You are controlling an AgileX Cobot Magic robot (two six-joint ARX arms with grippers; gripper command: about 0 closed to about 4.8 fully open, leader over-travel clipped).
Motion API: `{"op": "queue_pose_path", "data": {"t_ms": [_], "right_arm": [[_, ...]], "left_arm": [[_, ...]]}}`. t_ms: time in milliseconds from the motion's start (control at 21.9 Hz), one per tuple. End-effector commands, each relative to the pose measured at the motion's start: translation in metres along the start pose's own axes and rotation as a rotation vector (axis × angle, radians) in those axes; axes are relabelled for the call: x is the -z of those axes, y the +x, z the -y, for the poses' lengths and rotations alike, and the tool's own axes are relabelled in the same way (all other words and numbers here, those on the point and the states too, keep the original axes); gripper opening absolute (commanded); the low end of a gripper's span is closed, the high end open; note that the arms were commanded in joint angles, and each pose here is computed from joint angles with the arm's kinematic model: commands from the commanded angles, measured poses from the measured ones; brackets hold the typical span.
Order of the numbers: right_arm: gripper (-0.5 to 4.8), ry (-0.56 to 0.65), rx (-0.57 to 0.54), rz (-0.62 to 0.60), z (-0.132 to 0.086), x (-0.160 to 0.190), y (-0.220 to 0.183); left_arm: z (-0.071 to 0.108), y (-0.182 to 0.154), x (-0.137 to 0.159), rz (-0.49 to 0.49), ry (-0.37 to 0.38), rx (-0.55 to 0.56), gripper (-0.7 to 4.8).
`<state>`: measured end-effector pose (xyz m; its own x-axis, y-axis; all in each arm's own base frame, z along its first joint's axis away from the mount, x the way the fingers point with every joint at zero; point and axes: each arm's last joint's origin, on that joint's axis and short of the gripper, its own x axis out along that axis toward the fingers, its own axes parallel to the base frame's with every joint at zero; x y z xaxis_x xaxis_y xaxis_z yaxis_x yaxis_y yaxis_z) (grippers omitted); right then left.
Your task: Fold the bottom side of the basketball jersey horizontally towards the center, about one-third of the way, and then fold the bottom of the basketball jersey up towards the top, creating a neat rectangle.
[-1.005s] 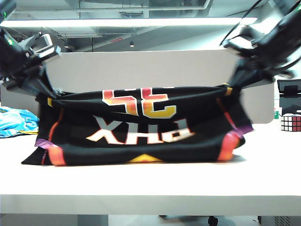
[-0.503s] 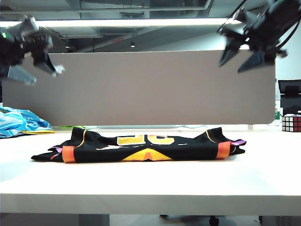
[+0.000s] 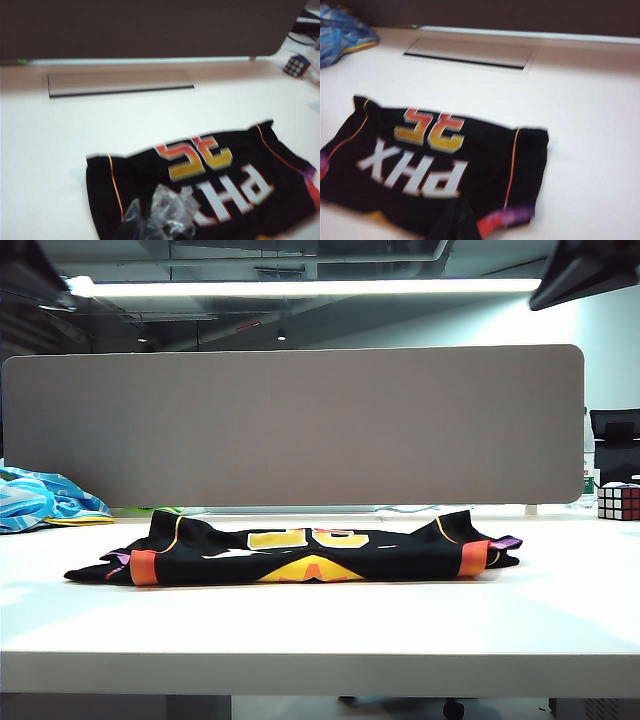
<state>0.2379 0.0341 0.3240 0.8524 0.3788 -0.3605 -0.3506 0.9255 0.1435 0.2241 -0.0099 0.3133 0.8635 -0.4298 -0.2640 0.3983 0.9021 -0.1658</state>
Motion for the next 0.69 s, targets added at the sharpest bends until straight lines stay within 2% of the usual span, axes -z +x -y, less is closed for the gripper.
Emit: {"op": "queue_pose_path", "data": {"t_ms": [46,137,274,457,548,685], "right_arm": [[-0.02,-0.022,-0.004,0.024,-0.008,0.027,-0.029],[-0.02,-0.033,-0.002,0.063,-0.013,0.055,-0.051],[-0.01,-0.034,-0.002,0.092,-0.017,0.081,-0.066],[-0.01,-0.038,0.019,0.137,-0.019,0.111,-0.08],[-0.02,0.024,0.091,0.211,-0.019,0.133,-0.09],[-0.02,0.042,0.118,0.278,-0.019,0.146,-0.096]], "left_arm": [[0.011,-0.024,0.024,-0.022,-0.027,-0.007,-0.05],[0.02,-0.045,0.049,0.022,-0.021,-0.006,-0.05],[0.029,-0.058,0.074,0.086,-0.014,0.007,-0.05],[0.037,-0.071,0.105,0.163,-0.012,-0.048,-0.05],[0.041,-0.078,0.131,0.226,-0.003,-0.066,-0.05],[0.042,-0.081,0.144,0.268,0.004,-0.066,-0.05]]}}
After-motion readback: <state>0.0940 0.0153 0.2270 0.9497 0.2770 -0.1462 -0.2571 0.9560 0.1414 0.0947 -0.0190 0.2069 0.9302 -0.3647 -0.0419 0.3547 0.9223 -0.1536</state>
